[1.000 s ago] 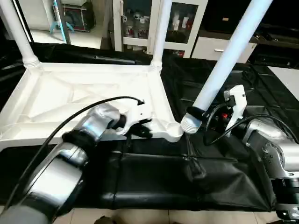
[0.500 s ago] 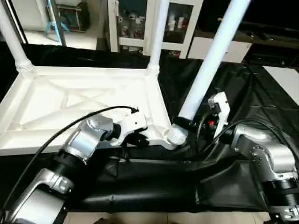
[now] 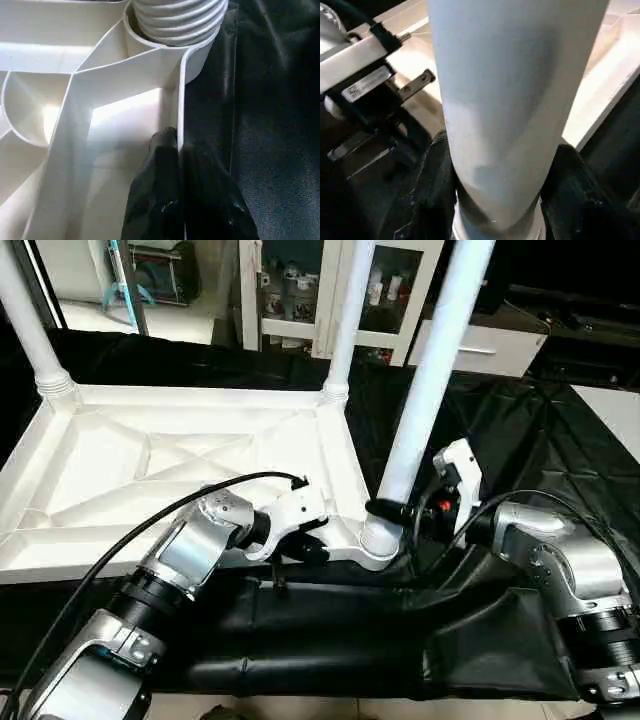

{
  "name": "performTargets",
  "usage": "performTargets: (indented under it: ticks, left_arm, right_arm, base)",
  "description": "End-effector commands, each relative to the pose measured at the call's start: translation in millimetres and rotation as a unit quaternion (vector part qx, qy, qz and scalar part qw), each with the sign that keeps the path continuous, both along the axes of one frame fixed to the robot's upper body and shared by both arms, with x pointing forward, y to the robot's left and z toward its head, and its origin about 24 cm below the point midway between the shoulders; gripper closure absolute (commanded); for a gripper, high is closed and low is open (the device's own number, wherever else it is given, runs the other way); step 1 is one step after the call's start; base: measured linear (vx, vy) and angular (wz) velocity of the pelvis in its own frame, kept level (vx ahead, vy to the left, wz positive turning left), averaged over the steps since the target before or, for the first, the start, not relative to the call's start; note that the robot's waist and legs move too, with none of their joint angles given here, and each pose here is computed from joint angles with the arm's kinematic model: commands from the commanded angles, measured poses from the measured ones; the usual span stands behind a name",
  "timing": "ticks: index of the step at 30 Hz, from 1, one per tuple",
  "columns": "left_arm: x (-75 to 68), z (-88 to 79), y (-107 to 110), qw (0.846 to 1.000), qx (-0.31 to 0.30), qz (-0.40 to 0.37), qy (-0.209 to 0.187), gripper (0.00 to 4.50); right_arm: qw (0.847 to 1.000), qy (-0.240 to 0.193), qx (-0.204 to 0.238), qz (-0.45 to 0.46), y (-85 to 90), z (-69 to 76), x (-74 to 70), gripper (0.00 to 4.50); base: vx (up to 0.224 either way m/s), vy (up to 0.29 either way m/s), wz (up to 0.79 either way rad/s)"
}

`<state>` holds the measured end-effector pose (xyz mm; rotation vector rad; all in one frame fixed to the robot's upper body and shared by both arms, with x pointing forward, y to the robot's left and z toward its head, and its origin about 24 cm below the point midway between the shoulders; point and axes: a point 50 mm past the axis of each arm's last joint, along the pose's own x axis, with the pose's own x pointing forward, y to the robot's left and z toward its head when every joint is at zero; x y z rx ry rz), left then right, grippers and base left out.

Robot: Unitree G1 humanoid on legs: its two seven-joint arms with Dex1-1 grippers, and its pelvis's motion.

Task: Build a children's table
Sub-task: Insert table leg to table base

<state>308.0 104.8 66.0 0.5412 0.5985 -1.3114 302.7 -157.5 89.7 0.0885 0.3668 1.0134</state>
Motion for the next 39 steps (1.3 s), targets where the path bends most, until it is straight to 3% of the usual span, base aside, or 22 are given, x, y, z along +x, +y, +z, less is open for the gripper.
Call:
performTargets:
  ticks: [1, 20, 34, 39]
  left_arm:
    - [-10.6, -20.0, -0.6, 0.999, 0.029, -0.007, 0.039, 4.5]
    - [-10.6, -20.7, -1.5, 0.999, 0.035, -0.025, 0.027, 4.5]
    - [-9.2, -20.4, -0.7, 0.999, 0.032, -0.021, 0.024, 4.5]
    - [-8.5, -19.8, -0.4, 0.999, 0.029, -0.017, 0.023, 4.5]
  right_arm:
    - [1.0, -0.001, -0.018, 0.01, -3.4, 3.3, 1.7, 2.64]
    - [0.998, 0.008, -0.043, 0.043, 7.4, -4.9, 10.5, 2.64]
    - [0.999, 0.021, -0.001, -0.035, -3.5, -23.3, 9.8, 2.64]
    - [0.997, 0.026, 0.016, -0.064, -7.2, -34.5, 3.0, 2.64]
  base:
    - [0.0, 0.0, 0.0]
    - [0.0, 0.0, 0.0]
    - [0.0, 0.0, 0.0]
    - [0.0, 0.0, 0.0]
